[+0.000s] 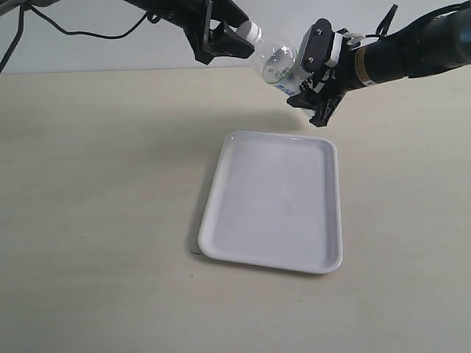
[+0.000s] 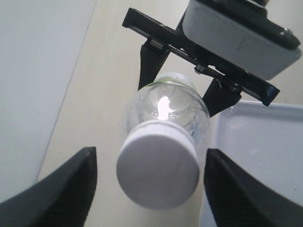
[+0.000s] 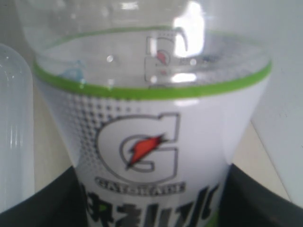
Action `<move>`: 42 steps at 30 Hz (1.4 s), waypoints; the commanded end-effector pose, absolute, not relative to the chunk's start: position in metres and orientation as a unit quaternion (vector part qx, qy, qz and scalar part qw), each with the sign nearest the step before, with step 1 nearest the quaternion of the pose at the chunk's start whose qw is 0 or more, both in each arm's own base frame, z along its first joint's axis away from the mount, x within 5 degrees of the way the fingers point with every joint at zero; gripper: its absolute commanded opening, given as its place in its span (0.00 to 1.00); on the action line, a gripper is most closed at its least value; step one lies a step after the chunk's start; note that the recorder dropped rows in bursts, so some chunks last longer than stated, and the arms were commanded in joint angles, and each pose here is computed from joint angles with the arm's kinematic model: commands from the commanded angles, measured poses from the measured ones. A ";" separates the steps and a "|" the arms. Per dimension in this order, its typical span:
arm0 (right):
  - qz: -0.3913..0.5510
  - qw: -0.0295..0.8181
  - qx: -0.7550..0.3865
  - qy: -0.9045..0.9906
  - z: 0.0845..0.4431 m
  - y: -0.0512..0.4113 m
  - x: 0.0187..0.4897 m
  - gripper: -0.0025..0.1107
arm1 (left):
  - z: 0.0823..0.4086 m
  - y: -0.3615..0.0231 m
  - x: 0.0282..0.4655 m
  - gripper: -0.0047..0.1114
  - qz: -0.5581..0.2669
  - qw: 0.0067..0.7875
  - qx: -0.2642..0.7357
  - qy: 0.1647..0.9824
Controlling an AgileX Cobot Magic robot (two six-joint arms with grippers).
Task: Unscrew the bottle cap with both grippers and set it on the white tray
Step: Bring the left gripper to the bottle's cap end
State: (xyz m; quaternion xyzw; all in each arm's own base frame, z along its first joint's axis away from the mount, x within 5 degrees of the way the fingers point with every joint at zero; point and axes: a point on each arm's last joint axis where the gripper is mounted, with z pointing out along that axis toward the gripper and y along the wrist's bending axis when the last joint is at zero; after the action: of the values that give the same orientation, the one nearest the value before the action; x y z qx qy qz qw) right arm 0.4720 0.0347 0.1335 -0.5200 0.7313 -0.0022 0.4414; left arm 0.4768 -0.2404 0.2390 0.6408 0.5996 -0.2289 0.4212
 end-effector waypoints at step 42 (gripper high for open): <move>-0.003 0.452 -0.513 0.730 0.139 0.034 0.475 0.02 | 0.243 -0.242 0.472 0.39 -0.252 0.418 0.637 0.597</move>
State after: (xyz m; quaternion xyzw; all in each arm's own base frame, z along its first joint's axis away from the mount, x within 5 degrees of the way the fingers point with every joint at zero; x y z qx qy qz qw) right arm 0.4720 0.0347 0.1335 -0.5200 0.7313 -0.0022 0.4414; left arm 0.4756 -0.2411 0.2395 0.6390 0.5990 -0.2384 0.4195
